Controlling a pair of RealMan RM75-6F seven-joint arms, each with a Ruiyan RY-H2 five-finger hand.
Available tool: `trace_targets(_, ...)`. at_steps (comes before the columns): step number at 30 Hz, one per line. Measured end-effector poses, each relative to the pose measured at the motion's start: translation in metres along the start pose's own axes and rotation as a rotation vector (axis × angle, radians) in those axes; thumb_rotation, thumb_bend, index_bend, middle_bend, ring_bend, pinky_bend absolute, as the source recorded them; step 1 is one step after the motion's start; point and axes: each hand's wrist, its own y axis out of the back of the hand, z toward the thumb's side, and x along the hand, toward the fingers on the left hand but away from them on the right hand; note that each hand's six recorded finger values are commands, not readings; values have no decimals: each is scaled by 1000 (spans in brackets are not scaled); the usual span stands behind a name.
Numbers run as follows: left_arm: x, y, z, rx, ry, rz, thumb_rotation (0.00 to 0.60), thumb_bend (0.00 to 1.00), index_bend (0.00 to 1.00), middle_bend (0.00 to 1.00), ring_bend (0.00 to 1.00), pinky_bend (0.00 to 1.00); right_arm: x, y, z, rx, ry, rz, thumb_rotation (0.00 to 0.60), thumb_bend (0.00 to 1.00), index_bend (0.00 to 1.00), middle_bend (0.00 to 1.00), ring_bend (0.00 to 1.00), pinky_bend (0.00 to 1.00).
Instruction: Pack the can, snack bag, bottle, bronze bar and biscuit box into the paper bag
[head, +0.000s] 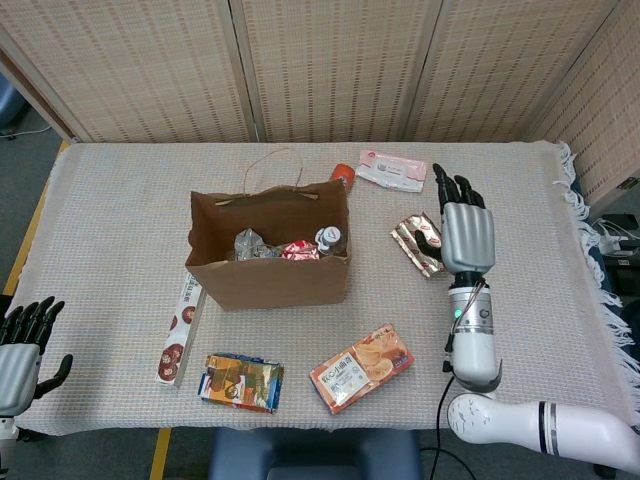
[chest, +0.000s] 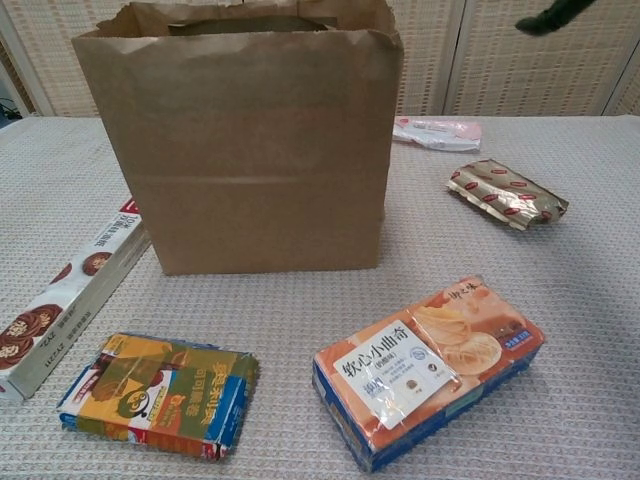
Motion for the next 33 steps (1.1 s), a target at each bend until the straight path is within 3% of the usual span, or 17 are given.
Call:
trace_targets(4, 1, 0, 1, 6, 0, 1, 600, 395, 46, 0, 0, 0, -2, -27, -42, 81, -107, 62, 600, 187, 0, 92, 6, 105)
trace_targets(9, 1, 0, 1, 6, 1, 2, 600, 395, 46, 0, 0, 0, -5, -61, -66, 134, -204, 131, 600, 172, 0, 34, 0, 73)
trace_targets(25, 1, 0, 0, 0, -5, -2, 600, 395, 46, 0, 0, 0, -21, -150, -64, 129, -327, 218, 600, 173, 0, 26, 0, 73)
trace_targets(33, 1, 0, 0, 0, -5, -2, 600, 396, 46, 0, 0, 0, -29, -177, -60, 137, -346, 253, 600, 171, 0, 26, 0, 74)
